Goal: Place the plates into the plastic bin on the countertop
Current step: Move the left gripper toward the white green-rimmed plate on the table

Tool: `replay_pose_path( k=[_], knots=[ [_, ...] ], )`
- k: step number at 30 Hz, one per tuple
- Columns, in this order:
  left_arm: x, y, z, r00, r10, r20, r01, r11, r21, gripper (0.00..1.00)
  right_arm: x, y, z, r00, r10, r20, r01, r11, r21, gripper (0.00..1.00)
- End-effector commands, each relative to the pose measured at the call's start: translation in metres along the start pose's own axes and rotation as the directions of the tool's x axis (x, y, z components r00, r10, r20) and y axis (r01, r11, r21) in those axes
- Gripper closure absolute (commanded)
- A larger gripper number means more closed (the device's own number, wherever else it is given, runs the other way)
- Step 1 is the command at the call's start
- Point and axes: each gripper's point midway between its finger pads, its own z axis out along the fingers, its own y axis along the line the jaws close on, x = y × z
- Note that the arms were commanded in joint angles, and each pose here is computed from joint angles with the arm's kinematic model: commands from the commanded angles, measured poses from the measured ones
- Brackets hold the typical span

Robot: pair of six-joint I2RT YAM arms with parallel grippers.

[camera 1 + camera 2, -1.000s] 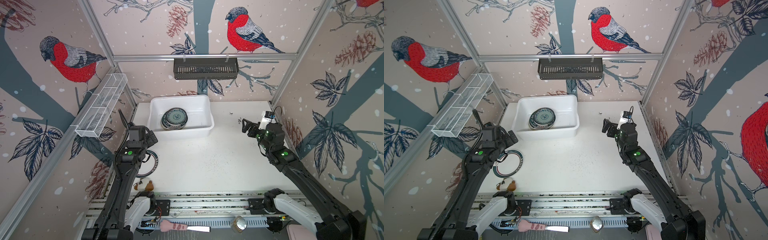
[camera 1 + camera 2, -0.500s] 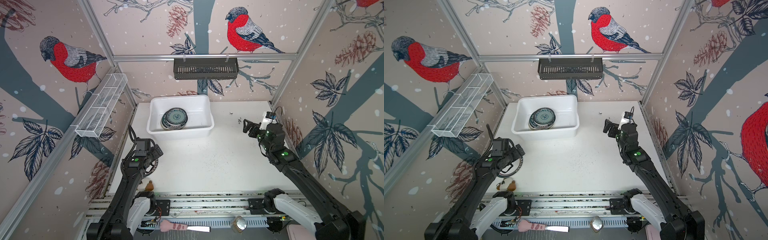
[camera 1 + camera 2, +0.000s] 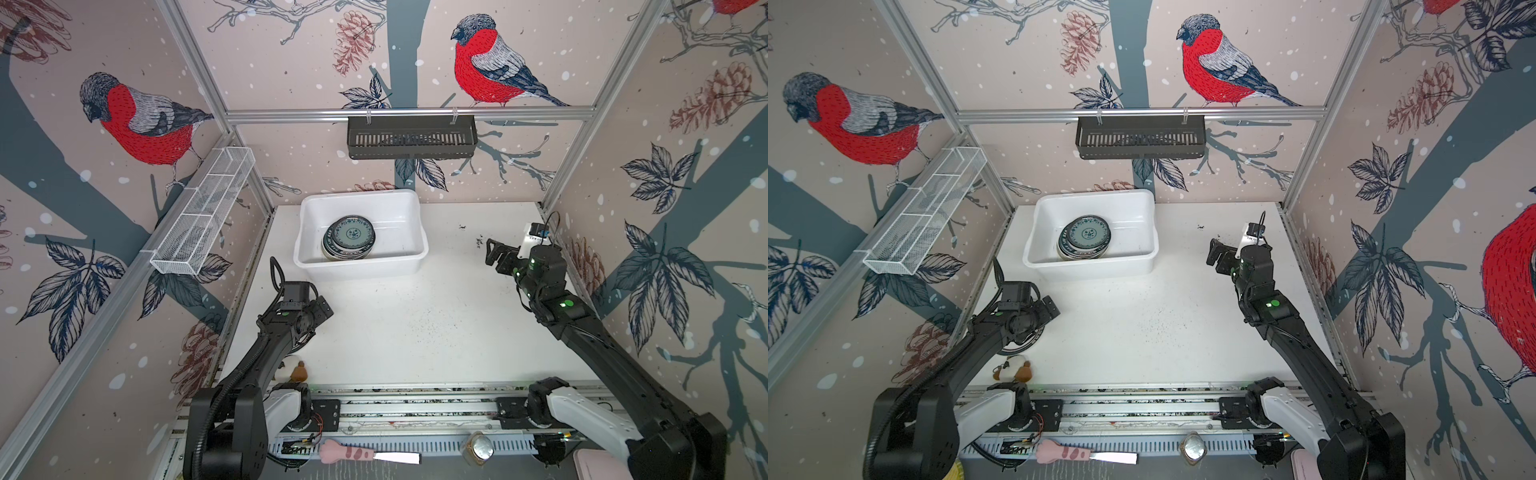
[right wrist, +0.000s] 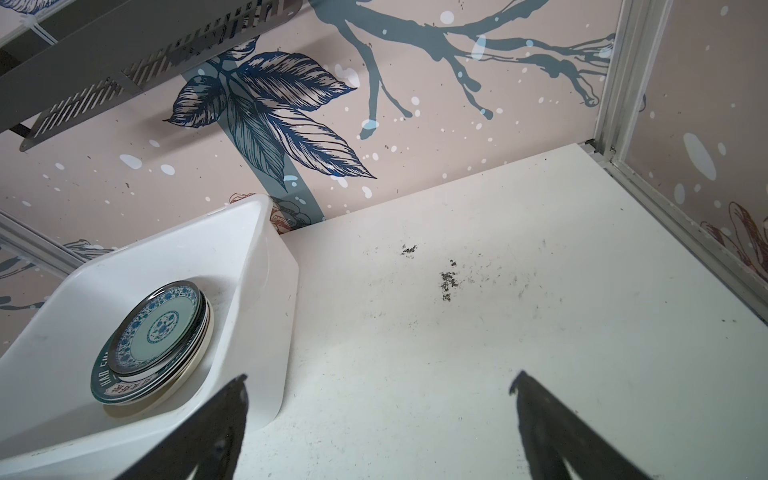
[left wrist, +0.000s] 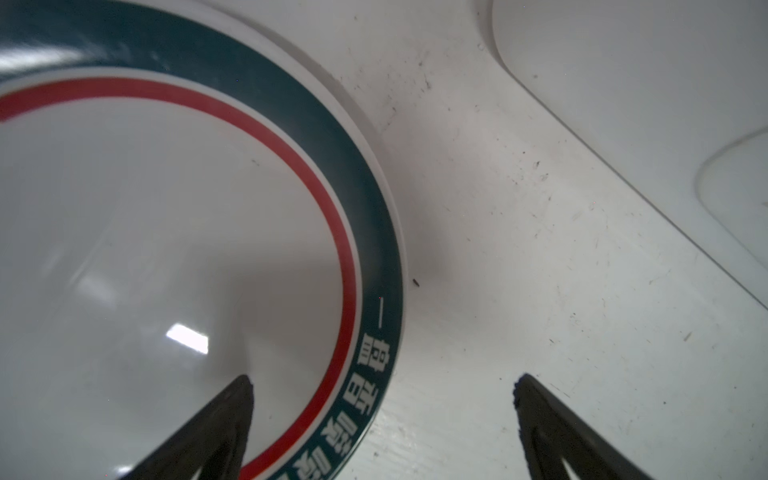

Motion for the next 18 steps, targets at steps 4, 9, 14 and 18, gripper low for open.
replay_pose_path(
  k=[4,9,14,18],
  knots=[
    [0.005,-0.009,0.013,0.998,0.058,-0.027,-0.056,0.997,0.058,0.03,-0.006,-0.001,0.004,1.000,0.020,0.016,-0.020,1.000,0.004,0.01],
    [0.017,-0.020,0.018,0.998,0.047,-0.031,-0.042,0.988,0.148,0.03,-0.003,-0.004,0.009,1.000,0.029,-0.006,-0.029,1.000,0.009,0.01],
    [0.030,-0.041,0.015,0.996,0.083,-0.032,-0.075,0.975,0.208,0.03,0.000,-0.005,0.013,0.999,0.038,-0.018,-0.038,0.999,0.008,0.01],
    [0.042,-0.057,0.012,0.993,0.100,-0.056,-0.082,0.963,0.258,0.03,0.001,-0.005,0.015,0.999,0.045,-0.026,-0.045,0.999,0.003,0.01]
  ],
)
